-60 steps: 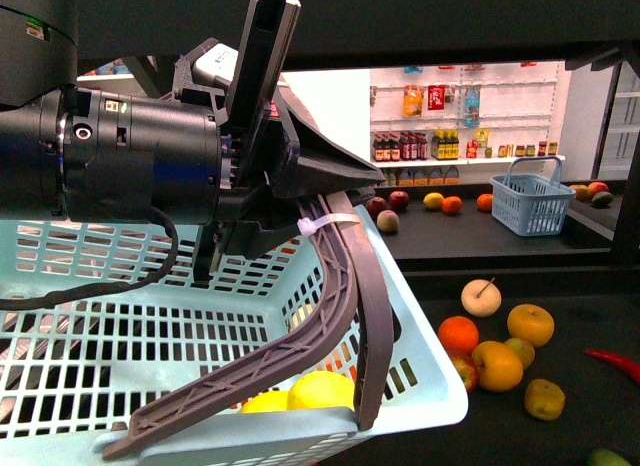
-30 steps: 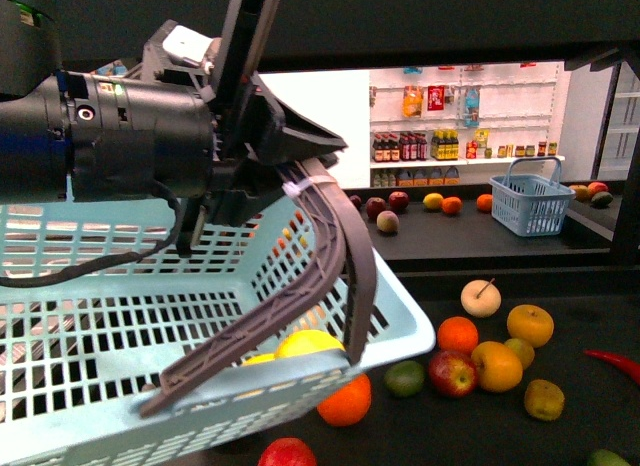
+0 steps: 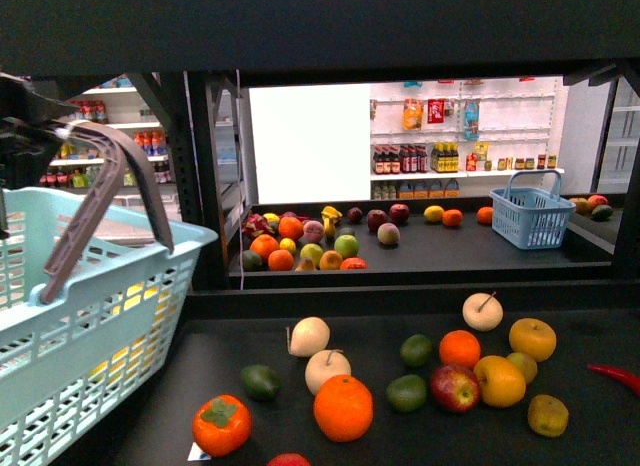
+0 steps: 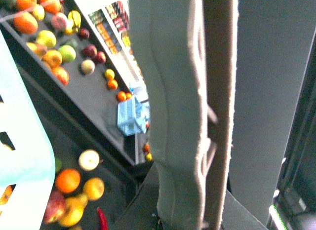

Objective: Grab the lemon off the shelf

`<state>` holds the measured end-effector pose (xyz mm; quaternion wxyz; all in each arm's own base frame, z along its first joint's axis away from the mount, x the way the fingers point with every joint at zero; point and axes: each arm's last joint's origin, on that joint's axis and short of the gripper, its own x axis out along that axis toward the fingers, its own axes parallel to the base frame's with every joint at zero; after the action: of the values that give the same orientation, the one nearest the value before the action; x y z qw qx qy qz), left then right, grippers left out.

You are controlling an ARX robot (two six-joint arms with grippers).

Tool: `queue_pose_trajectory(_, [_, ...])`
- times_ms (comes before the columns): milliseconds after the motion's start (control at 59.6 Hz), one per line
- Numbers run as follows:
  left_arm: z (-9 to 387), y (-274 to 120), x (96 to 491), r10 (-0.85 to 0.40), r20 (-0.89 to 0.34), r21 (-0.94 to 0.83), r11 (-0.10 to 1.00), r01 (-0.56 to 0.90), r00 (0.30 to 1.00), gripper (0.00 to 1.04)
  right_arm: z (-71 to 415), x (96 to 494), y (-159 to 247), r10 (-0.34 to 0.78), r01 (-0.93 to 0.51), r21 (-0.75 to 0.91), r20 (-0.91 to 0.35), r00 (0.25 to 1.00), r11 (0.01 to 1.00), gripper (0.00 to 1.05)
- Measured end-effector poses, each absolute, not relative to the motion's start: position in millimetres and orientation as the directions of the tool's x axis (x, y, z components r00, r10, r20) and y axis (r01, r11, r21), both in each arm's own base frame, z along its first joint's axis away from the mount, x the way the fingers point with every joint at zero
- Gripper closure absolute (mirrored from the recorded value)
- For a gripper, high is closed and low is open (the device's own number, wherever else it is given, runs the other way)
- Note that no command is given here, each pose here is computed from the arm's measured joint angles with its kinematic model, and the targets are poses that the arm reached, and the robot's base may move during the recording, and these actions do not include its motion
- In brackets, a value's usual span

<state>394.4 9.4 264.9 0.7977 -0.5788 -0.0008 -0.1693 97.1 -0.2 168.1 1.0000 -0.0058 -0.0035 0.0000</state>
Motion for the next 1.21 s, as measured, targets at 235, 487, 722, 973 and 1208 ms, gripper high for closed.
queue_pose_trajectory(235, [262, 76, 395, -0.081, 0.337, -0.923, 0.167, 0.346, 0.938, 0.96, 168, 97, 0, 0.0, 0.0, -0.012, 0.007, 1.0, 1.0, 0.02])
queue_pose_trajectory(487, [253, 125, 391, -0.024, 0.41, -0.9, 0.149, 0.409, 0.912, 0.96, 168, 97, 0, 0.0, 0.0, -0.011, 0.007, 1.0, 1.0, 0.02])
queue_pose_trajectory(722, [241, 160, 394, -0.03, 0.458, -0.877, 0.148, 0.458, 0.888, 0.96, 168, 97, 0, 0.0, 0.0, -0.012, 0.007, 1.0, 1.0, 0.02])
queue_pose_trajectory(973, [215, 167, 399, -0.025, 0.409, -0.906, 0.107, 0.409, 0.912, 0.96, 168, 97, 0, 0.0, 0.0, -0.011, 0.007, 1.0, 1.0, 0.02])
queue_pose_trajectory(1208, [197, 168, 403, -0.055, 0.371, -0.924, 0.081, 0.375, 0.927, 0.96, 168, 97, 0, 0.0, 0.0, -0.012, 0.007, 1.0, 1.0, 0.02])
